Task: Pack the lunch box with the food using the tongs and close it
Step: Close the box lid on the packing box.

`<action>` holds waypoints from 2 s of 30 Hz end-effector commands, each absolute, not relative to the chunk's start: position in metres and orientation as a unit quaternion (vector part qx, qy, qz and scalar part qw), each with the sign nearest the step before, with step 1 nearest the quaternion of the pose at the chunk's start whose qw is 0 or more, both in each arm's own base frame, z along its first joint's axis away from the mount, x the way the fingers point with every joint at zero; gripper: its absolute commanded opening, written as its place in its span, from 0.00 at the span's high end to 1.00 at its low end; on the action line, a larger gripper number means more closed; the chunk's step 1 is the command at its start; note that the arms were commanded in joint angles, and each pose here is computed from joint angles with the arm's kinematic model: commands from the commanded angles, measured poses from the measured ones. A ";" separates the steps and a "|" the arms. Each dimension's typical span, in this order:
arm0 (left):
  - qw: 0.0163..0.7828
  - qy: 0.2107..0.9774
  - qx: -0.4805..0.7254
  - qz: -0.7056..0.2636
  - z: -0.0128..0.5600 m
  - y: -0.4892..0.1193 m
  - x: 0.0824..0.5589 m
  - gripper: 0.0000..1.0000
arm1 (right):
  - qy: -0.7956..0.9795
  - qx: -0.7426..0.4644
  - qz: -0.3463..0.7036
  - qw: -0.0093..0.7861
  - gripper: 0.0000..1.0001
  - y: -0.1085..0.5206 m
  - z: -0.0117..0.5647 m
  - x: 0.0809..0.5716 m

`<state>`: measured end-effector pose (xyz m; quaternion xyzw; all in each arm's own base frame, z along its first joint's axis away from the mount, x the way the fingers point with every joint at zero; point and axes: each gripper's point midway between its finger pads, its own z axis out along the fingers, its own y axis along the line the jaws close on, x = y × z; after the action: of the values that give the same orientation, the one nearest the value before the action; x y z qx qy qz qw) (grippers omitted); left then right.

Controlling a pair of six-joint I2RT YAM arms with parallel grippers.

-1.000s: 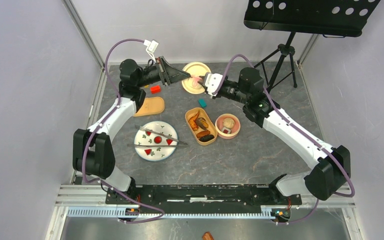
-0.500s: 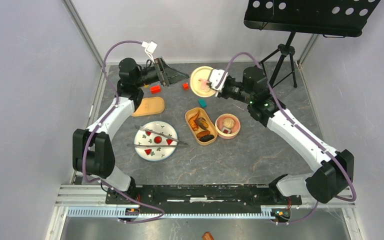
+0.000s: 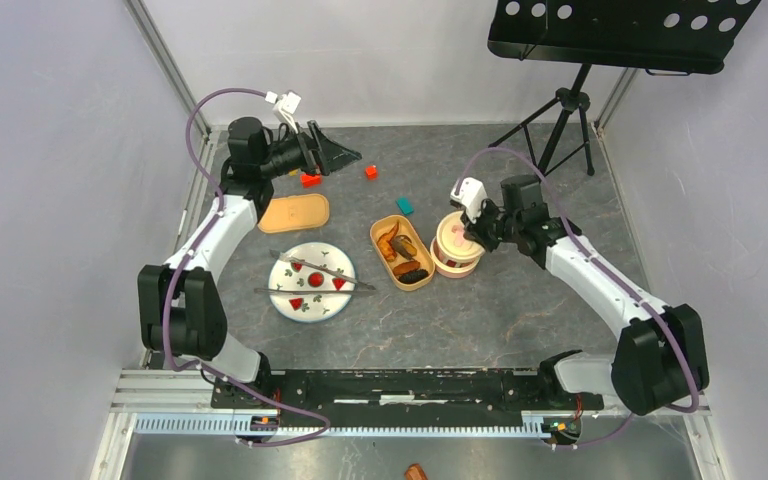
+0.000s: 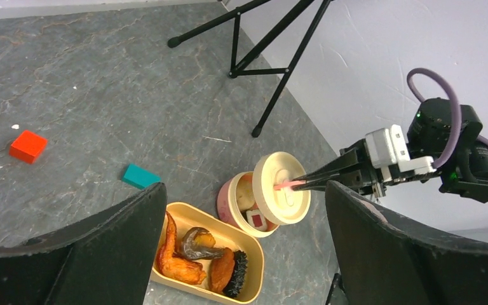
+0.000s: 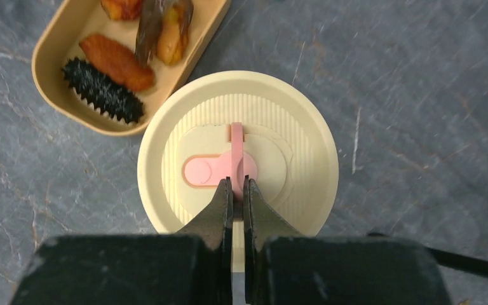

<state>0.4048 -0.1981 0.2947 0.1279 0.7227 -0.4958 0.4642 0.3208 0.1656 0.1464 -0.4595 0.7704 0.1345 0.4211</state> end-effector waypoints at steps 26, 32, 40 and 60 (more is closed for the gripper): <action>0.487 0.724 0.164 -0.460 0.292 -0.193 0.399 0.00 | 0.793 -0.428 0.185 0.392 1.00 0.179 0.085 0.319; 0.486 0.725 0.165 -0.459 0.291 -0.193 0.400 0.00 | 0.801 -0.429 0.165 0.385 1.00 0.170 0.068 0.316; 0.484 0.725 0.167 -0.461 0.292 -0.194 0.401 0.00 | 0.818 -0.409 0.182 0.361 0.69 0.164 0.067 0.320; 0.482 0.724 0.170 -0.463 0.292 -0.195 0.400 0.00 | 0.791 -0.393 0.195 0.426 0.50 0.177 0.129 0.356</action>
<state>0.3966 -0.1943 0.2740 0.1403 0.7412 -0.4749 0.4533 0.3402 0.1759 0.1108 -0.4019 0.7972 0.2002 0.4036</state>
